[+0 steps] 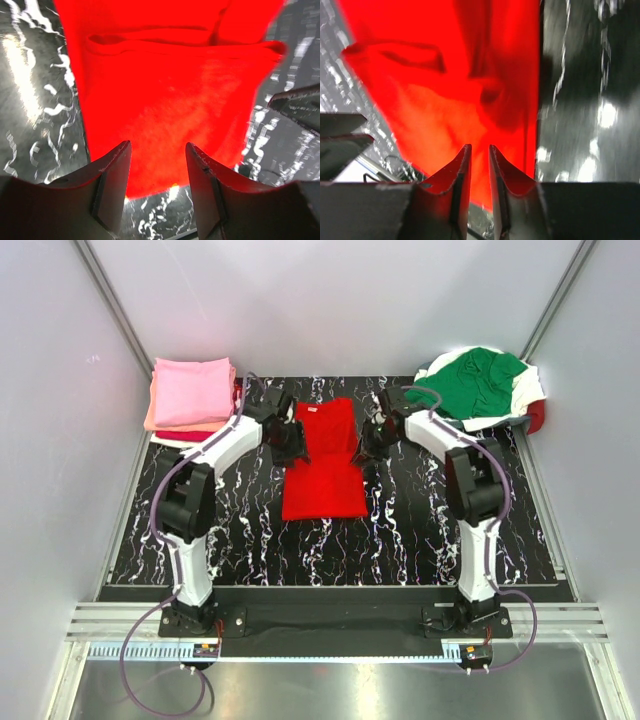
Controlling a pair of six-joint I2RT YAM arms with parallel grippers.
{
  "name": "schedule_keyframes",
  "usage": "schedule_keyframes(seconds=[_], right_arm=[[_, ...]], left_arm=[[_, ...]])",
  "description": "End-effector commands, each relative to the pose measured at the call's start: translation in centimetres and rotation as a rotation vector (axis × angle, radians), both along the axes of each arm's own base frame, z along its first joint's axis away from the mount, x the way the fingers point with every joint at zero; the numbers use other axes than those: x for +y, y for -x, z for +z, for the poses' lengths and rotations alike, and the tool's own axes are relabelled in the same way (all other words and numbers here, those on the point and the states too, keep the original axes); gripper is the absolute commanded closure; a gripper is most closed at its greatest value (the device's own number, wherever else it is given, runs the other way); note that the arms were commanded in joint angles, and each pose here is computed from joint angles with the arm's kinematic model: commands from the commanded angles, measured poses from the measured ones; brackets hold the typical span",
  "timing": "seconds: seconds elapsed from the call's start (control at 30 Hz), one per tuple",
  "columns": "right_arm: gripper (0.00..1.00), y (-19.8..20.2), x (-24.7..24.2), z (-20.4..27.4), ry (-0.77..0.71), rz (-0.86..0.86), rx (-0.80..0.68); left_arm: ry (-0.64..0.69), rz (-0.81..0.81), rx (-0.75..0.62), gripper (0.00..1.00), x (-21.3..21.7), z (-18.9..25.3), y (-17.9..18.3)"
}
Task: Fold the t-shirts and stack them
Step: Fold the tshirt
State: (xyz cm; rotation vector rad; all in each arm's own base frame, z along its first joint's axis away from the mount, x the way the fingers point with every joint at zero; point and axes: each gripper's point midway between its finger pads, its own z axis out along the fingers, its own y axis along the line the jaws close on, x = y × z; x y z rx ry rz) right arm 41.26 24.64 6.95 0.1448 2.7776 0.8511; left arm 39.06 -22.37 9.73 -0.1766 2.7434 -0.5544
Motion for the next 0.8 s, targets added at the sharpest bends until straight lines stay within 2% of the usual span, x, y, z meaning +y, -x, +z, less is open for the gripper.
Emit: schedule_keyframes(seconds=[0.0,0.2,0.33,0.5,0.63,0.73,0.77], right_arm=[[0.74,-2.4,1.6,-0.6,-0.044,0.052,-0.032],[0.75,-3.8,1.8,-4.2,-0.049,0.044,0.03],[0.76,-3.3,1.3,-4.5,-0.046,0.064,0.048],[0.73,-3.8,1.4,0.8,-0.082,0.092,-0.039],[0.72,-5.4,3.8,6.1,-0.244,0.141,-0.114],[0.72,-7.5,4.6,7.0,-0.338,0.127,-0.119],[0.72,-8.2,4.8,5.8,-0.361,0.111,-0.091]], left_arm=[[0.039,-0.019,-0.046,0.48,-1.0,-0.2,-2.4],[-0.031,-0.018,0.044,0.49,-0.1,-4.6,-2.4],[-0.064,-0.011,0.088,0.51,0.9,-6.1,-1.6],[-0.098,0.002,0.012,0.5,1.9,-2.7,-1.8],[-0.103,0.001,-0.061,0.49,2.0,0.3,-3.0],[-0.1,-0.008,-0.057,0.49,1.7,0.5,-3.3],[-0.104,-0.012,-0.042,0.49,1.7,0.1,-3.2]])
